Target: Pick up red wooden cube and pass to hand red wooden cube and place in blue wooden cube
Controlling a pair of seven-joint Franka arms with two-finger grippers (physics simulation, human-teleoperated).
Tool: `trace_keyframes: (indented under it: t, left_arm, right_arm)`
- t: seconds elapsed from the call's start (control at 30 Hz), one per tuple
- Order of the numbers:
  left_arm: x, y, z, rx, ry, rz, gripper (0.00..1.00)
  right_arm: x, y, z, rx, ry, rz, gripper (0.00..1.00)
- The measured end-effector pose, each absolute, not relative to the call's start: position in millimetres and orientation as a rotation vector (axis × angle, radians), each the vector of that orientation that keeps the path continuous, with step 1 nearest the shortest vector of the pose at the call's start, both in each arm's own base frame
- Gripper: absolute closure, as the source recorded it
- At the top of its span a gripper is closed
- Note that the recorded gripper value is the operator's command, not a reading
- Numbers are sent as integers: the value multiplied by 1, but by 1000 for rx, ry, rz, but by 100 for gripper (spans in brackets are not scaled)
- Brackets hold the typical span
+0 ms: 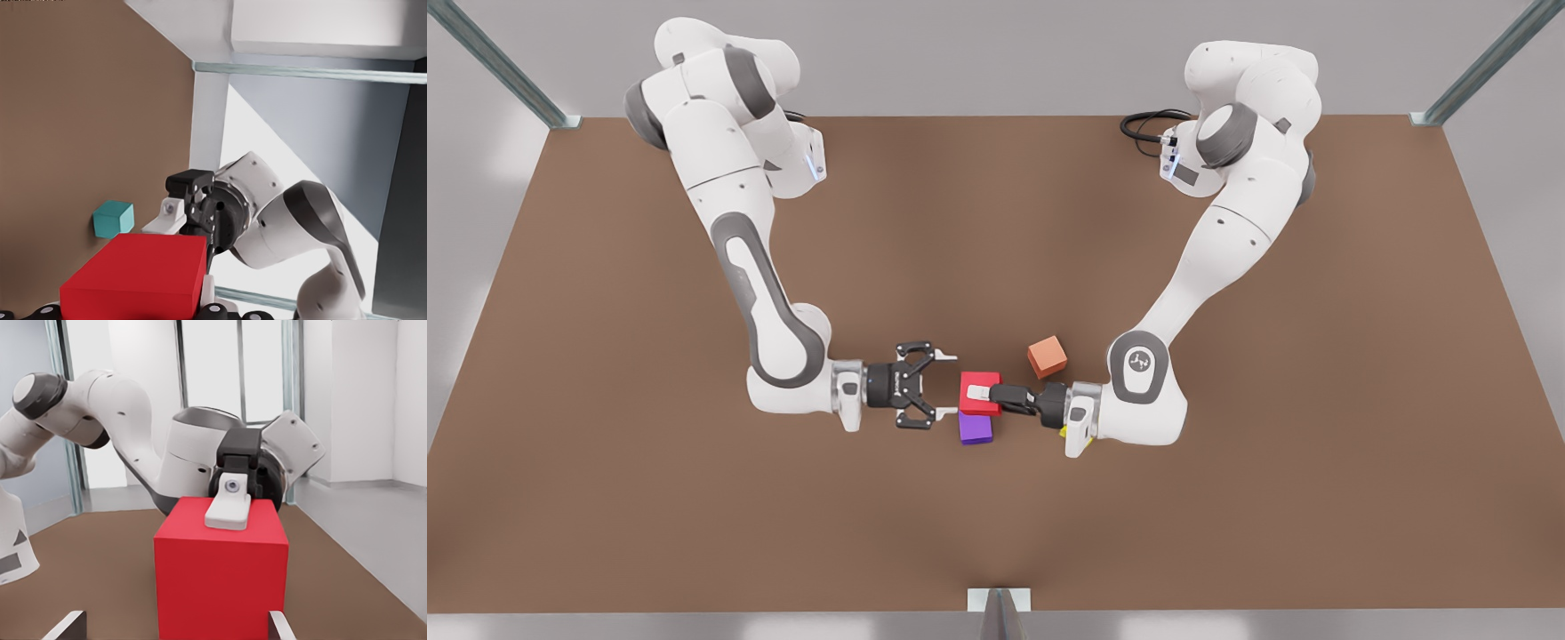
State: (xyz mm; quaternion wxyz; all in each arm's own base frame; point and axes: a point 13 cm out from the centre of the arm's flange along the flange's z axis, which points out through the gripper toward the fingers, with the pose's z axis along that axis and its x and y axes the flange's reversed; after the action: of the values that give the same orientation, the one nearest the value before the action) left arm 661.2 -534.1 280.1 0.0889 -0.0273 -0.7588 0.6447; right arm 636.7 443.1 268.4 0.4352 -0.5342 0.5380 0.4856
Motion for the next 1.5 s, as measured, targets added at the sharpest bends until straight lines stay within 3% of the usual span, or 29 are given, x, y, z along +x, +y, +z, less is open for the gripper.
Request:
trace_keyframes:
  t: [1.1,1.13,1.2,1.23,1.43,1.47,1.5]
  left_arm:
    - [658,-551,276,-170,-2328,1952,40]
    - [657,-552,276,-171,-2329,1952,40]
    - [657,-553,275,-171,-2332,1952,40]
    - [657,-553,275,-171,-2333,1952,40]
    - [659,-553,274,-170,-2342,1954,40]
    - [659,-553,274,-170,-2342,1954,34]
    - [659,-553,275,-169,-2341,1958,8]
  right_arm:
    - [642,480,261,-1347,1257,1098,0]
    - [642,482,260,-1345,1256,1099,1]
    - [643,483,260,-1344,1256,1096,20]
    - [643,483,259,-1345,1256,1095,22]
    - [644,483,259,-1346,1254,1090,22]
    - [644,482,259,-1346,1254,1088,22]
    - [645,481,259,-1345,1254,1087,22]
